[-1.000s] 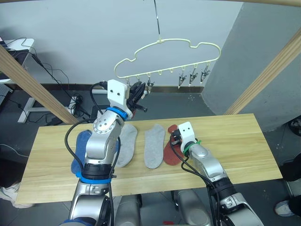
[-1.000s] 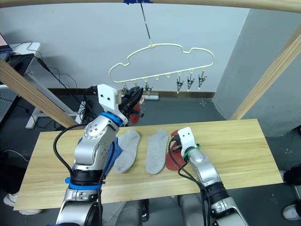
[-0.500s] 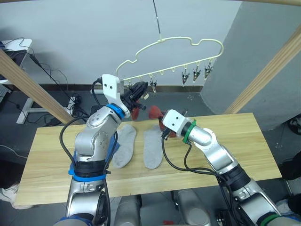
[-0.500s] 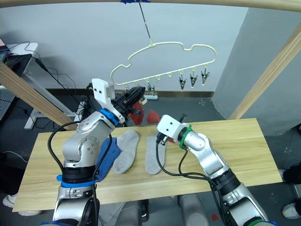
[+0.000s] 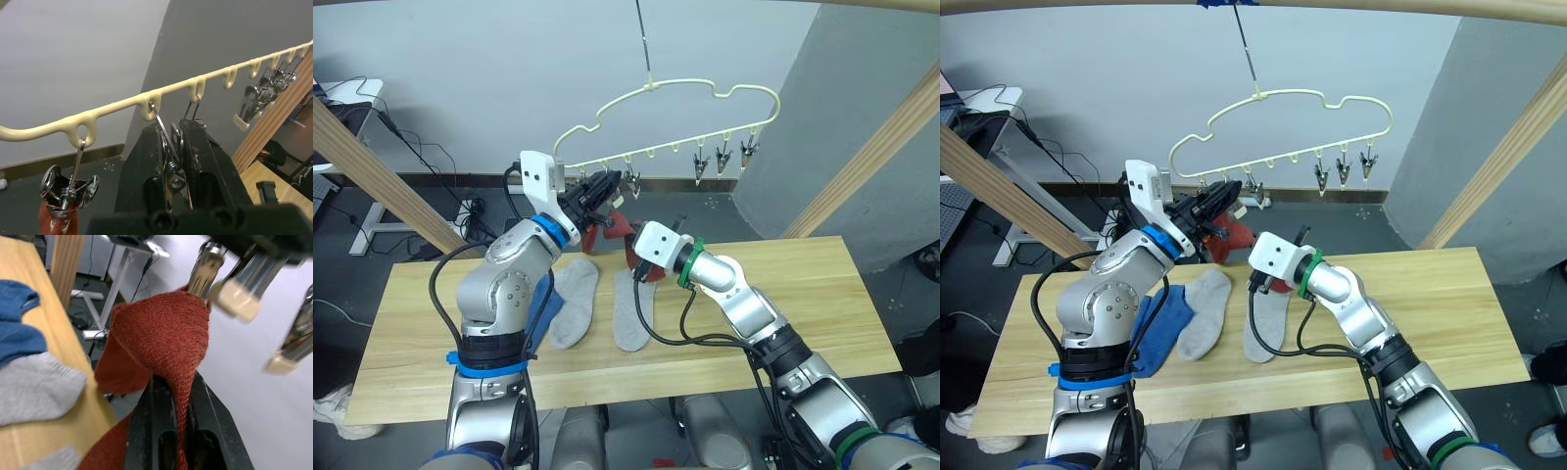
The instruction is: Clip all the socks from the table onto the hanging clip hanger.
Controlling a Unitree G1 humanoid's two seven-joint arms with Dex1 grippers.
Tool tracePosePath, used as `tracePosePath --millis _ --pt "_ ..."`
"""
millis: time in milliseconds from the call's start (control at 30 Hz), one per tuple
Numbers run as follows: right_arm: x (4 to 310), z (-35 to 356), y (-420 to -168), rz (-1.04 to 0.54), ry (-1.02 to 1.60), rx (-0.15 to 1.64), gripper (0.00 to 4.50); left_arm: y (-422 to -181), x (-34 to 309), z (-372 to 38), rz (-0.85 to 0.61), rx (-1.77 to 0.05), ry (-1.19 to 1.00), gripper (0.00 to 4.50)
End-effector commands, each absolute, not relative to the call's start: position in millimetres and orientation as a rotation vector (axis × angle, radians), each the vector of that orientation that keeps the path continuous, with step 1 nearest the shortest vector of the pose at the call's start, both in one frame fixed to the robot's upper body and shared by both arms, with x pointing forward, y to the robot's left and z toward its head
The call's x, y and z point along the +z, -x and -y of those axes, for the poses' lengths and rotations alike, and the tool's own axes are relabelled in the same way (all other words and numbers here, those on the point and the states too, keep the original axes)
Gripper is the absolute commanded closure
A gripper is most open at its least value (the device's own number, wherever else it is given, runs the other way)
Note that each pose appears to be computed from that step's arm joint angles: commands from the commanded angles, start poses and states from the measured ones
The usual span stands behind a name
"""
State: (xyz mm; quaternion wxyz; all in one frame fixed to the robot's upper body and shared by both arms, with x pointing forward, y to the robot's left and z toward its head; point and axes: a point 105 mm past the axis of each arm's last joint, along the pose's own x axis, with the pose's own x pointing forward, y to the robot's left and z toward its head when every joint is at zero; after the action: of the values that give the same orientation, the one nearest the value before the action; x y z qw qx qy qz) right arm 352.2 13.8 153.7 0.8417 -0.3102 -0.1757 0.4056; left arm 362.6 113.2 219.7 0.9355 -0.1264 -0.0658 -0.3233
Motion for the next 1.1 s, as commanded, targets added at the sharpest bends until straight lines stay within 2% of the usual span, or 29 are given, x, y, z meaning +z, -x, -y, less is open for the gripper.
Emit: tracePosePath --millis 33,400,833,1100 --pt "167 -15 -353 0.426 0.645 0.833 4.5 -352 240 -108 0.211 -0.717 0.245 4.28" --pt "173 -18 -361 0.426 0.605 0.793 4.5 -352 235 -108 0.199 -0.719 0.247 4.28" --pt "182 -22 -357 0.465 0.56 0.786 4.5 -352 233 -109 0.194 -0.709 0.239 4.28" --pt "171 -18 -353 0.452 0.549 0.79 4.5 -352 235 -109 0.198 -0.713 0.242 4.28"
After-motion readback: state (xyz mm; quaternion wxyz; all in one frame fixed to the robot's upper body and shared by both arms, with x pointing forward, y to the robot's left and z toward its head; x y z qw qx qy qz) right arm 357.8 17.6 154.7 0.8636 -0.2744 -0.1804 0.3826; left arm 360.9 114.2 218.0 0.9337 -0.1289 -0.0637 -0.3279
